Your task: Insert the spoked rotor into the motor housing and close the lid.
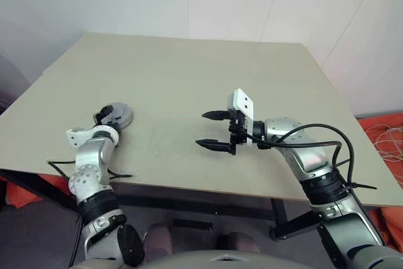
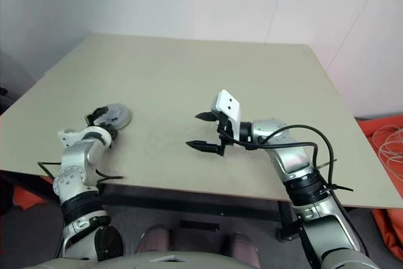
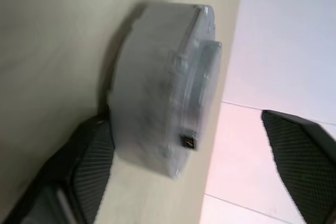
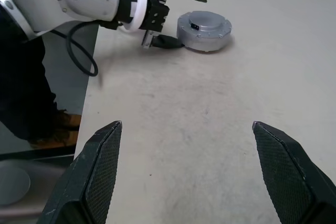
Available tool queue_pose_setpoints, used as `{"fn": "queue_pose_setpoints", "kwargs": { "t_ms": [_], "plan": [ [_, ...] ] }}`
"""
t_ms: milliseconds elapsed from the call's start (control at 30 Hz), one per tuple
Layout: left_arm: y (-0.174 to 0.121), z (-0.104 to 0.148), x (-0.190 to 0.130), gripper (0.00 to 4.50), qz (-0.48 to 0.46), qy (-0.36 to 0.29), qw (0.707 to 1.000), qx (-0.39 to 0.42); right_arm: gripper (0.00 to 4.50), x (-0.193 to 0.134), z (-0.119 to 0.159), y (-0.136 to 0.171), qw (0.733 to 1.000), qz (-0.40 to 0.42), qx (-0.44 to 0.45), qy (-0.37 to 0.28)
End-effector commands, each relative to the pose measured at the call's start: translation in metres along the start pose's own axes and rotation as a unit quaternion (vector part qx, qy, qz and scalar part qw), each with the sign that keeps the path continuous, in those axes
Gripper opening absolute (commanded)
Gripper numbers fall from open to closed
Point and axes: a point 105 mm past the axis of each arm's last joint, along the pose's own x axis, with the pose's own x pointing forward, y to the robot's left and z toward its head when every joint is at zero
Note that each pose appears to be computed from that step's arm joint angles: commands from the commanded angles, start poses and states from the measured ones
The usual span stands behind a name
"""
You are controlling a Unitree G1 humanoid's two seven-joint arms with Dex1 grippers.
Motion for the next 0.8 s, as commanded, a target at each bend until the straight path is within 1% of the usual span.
{"fn": "queue_pose_setpoints", "kwargs": {
  "t_ms": [33, 100, 133, 167, 200, 233, 267, 300, 333, 367, 400, 433, 467, 500, 533, 567, 600, 667, 700, 733, 800],
  "plan": [
    [0.018, -0.002, -0.016, 4.47, 0.072, -0.022, 0.997, 0.008, 4.5, -0.005, 0.008, -0.004, 1.0, -0.005, -0.018, -0.008],
    [0.019, -0.015, -0.026, 4.47, 0.093, -0.01, 0.995, 0.043, 4.5, -0.006, 0.007, -0.007, 1.0, -0.009, -0.019, -0.005],
    [0.017, -0.021, -0.029, 4.47, 0.094, 0.0, 0.993, 0.077, 4.5, -0.006, 0.007, -0.008, 1.0, -0.011, -0.019, -0.003],
    [0.014, -0.026, -0.031, 4.47, 0.089, 0.007, 0.987, 0.136, 4.5, -0.007, 0.006, -0.009, 1.0, -0.014, -0.02, -0.001],
    [0.006, -0.03, -0.032, 4.47, 0.067, 0.012, 0.97, 0.234, 4.5, -0.008, 0.005, -0.011, 1.0, -0.019, -0.021, 0.0],
    [-0.003, -0.037, -0.032, 4.47, 0.036, 0.026, 0.944, 0.328, 4.5, -0.009, 0.004, -0.014, 0.999, -0.024, -0.021, 0.002],
    [-0.015, -0.045, -0.033, 4.47, -0.011, 0.033, 0.903, 0.427, 4.5, -0.011, 0.002, -0.016, 1.0, -0.027, -0.008, 0.003],
    [-0.023, -0.055, -0.035, 4.47, -0.052, 0.044, 0.853, 0.517, 4.5, -0.013, 0.0, -0.02, 0.999, -0.035, 0.003, 0.004],
    [-0.027, -0.059, -0.035, 4.47, -0.077, 0.048, 0.807, 0.583, 4.5, -0.015, -0.003, -0.024, 0.999, -0.044, 0.01, 0.006],
    [-0.029, -0.06, -0.034, 4.47, -0.097, 0.042, 0.764, 0.637, 4.5, -0.017, -0.005, -0.028, 0.998, -0.053, 0.013, 0.006],
    [-0.037, -0.058, -0.033, 4.47, -0.132, 0.02, 0.719, 0.682, 4.5, -0.02, -0.009, -0.031, 0.998, -0.065, 0.016, 0.008],
    [-0.038, -0.061, -0.034, 4.47, -0.18, 0.029, 0.66, 0.729, 4.5, -0.024, -0.016, -0.039, 0.996, -0.09, 0.026, 0.002],
    [-0.035, -0.063, -0.037, 4.47, -0.22, 0.04, 0.59, 0.776, 4.5, -0.029, -0.023, -0.045, 0.993, -0.112, 0.039, -0.005],
    [-0.032, -0.062, -0.039, 4.47, -0.26, 0.045, 0.528, 0.807, 4.5, -0.034, -0.031, -0.05, 0.99, -0.135, 0.043, -0.008],
    [-0.029, -0.056, -0.04, 4.47, -0.279, 0.045, 0.502, 0.818, 4.5, -0.038, -0.039, -0.055, 0.987, -0.154, 0.043, -0.007],
    [-0.03, -0.045, -0.037, 4.47, -0.28, 0.038, 0.502, 0.817, 4.5, -0.04, -0.043, -0.058, 0.985, -0.17, 0.036, -0.01],
    [-0.031, -0.037, -0.034, 4.47, -0.28, 0.032, 0.509, 0.813, 4.5, -0.041, -0.045, -0.06, 0.983, -0.18, 0.03, -0.014],
    [-0.037, -0.022, -0.031, 4.47, -0.29, 0.011, 0.502, 0.815, 4.5, -0.041, -0.043, -0.062, 0.98, -0.192, 0.035, -0.034],
    [-0.037, -0.018, -0.031, 4.47, -0.302, 0.017, 0.5, 0.812, 4.5, -0.04, -0.043, -0.062, 0.98, -0.194, 0.031, -0.035],
    [-0.035, -0.015, -0.031, 4.47, -0.315, 0.036, 0.504, 0.804, 4.5, -0.04, -0.044, -0.061, 0.979, -0.198, 0.019, -0.032],
    [-0.035, -0.007, -0.032, 4.47, -0.334, 0.044, 0.505, 0.795, 4.5, -0.04, -0.045, -0.06, 0.979, -0.202, 0.02, -0.031]
  ]
}}
